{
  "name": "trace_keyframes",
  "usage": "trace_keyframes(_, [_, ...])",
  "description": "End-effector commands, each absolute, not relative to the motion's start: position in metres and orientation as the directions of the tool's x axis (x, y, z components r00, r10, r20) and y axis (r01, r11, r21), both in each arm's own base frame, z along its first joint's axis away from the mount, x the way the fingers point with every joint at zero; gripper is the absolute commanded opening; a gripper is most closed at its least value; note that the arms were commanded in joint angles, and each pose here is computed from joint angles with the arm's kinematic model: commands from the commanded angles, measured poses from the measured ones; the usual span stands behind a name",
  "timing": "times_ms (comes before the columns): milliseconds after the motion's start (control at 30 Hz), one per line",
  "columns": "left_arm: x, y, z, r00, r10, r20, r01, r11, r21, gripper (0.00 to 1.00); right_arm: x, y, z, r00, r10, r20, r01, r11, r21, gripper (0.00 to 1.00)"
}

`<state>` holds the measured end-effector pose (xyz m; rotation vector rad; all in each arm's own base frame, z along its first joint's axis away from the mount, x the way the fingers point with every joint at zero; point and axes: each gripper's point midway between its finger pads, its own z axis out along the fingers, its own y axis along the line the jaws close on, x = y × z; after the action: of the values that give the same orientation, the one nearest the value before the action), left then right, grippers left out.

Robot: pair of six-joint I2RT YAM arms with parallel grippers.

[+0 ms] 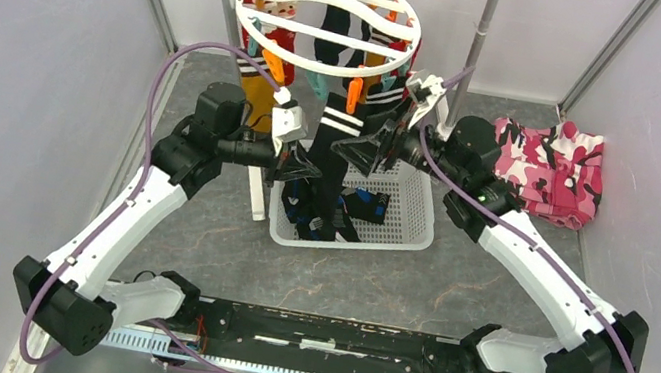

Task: Remove the socks clipped to the hanger

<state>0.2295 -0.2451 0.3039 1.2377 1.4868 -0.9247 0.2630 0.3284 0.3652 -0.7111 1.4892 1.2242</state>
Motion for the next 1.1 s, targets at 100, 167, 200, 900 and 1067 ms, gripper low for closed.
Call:
trace_keyframes(100, [0.225,-0.243,0.316,-0.019,0.211,-0.977,0.974,0.225,0.029,0.03,0.287,0.31,0.446,-0.091,0.287,-0.954,-0.876,0.431,0.214,0.83])
trace_keyframes(167, [0.224,-0.243,0.317,-0.023,0.207,-0.978,0.975,0.221,0.024,0.03,0.287,0.315,0.456,-0.093,0.318,-0.943,-0.89,0.399,0.223,0.81])
trace_keyframes(200, [0.225,-0.243,0.317,-0.023,0.206,-0.978,0.975,0.222,0.023,0.03,0.287,0.317,0.461,-0.091,0.333,-0.938,-0.895,0.386,0.224,0.8])
trace_keyframes(900, [0.229,-0.238,0.307,-0.034,0.228,-0.973,0.962,0.27,0.03,0.03,0.303,0.333,0.488,-0.134,0.482,-0.866,-0.9,0.307,0.31,0.14])
trace_keyframes(1067, [0.24,-0.233,0.294,-0.032,0.265,-0.964,0.949,0.311,0.054,0.02,0.304,0.333,0.48,-0.145,0.469,-0.871,-0.892,0.32,0.321,0.0])
